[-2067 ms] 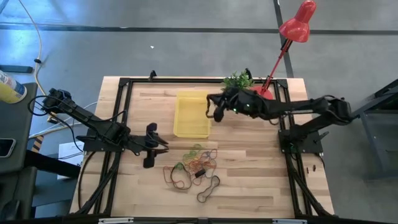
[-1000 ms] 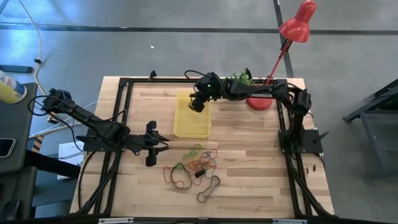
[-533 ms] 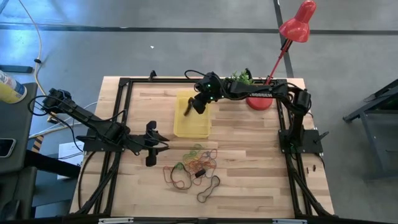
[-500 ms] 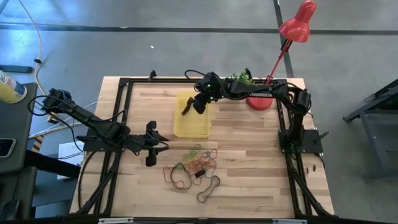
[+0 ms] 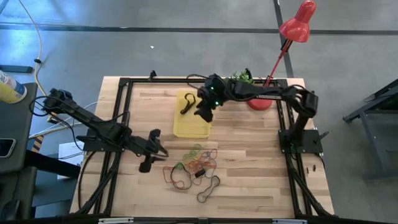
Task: Pick and place rubber bands into bin
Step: Put the red rubber band into the yellow bin
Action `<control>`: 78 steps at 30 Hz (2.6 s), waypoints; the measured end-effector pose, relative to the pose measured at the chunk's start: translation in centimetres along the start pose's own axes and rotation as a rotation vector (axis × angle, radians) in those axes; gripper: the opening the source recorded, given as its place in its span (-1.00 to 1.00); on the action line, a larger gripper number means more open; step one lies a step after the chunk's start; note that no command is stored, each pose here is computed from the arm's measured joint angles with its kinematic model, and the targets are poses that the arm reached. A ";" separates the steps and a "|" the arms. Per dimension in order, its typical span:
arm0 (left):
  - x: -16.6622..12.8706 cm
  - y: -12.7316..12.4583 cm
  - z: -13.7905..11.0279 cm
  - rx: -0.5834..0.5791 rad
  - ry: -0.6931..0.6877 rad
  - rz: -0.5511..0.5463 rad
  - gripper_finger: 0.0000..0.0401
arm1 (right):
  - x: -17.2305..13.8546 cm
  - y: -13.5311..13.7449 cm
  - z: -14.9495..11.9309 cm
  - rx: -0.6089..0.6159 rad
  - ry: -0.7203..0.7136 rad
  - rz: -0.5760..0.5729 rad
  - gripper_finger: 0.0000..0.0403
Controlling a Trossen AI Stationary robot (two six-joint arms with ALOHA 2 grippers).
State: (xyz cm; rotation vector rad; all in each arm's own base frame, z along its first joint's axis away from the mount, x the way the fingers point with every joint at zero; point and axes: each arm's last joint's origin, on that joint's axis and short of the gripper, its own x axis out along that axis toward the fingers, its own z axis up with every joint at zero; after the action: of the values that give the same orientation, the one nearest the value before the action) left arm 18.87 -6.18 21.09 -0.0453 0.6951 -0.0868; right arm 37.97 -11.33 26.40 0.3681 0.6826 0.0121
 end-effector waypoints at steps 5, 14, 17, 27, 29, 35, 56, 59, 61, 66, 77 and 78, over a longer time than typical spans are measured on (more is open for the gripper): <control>1.2 -0.4 -0.7 0.050 0.104 -0.109 -0.22 | -3.1 4.8 0.2 -0.173 -0.004 0.035 -0.12; 4.0 -0.8 -1.8 0.246 0.207 -0.159 -0.22 | -8.7 12.2 -0.9 -0.323 -0.043 -0.013 -0.12; 4.7 -1.0 -1.6 0.304 0.226 -0.162 -0.22 | -10.2 14.1 -1.5 -0.330 -0.055 -0.034 -0.12; 6.8 -1.1 -2.7 0.379 0.331 -0.164 -0.22 | -13.4 18.6 -3.9 -0.313 -0.088 -0.126 -0.12; 7.0 -1.1 -2.9 0.379 0.341 -0.163 -0.22 | -13.7 19.2 -4.3 -0.307 -0.094 -0.142 -0.12; 7.7 -1.1 -3.2 0.378 0.349 -0.158 -0.22 | -14.4 20.7 -5.5 -0.290 -0.107 -0.197 -0.12; 9.1 -1.1 -3.9 0.342 0.375 -0.118 -0.57 | -15.0 22.6 -7.2 -0.264 -0.144 -0.291 -0.12; 9.2 -1.1 -3.9 0.341 0.373 -0.121 -0.81 | -15.1 22.7 -7.2 -0.266 -0.147 -0.293 -0.12; 9.2 -1.1 -3.9 0.341 0.374 -0.121 -0.94 | -15.1 22.7 -7.3 -0.264 -0.146 -0.294 -0.12; 9.2 -1.1 -3.9 0.332 0.371 -0.108 -0.93 | -15.1 22.7 -7.3 -0.265 -0.144 -0.298 -0.12; 8.7 -1.5 -1.3 0.308 0.280 -0.071 -0.99 | -15.1 22.5 -7.4 -0.271 -0.132 -0.320 -0.12; 8.5 -1.5 -0.8 0.317 0.276 -0.062 -0.98 | -15.1 22.5 -7.4 -0.271 -0.132 -0.320 -0.12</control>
State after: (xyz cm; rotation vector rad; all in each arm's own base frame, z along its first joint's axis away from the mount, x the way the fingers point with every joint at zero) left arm 24.76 -8.50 15.18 0.2536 0.9483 -0.2657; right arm 24.09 10.19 37.91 -0.0030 0.5936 -0.2198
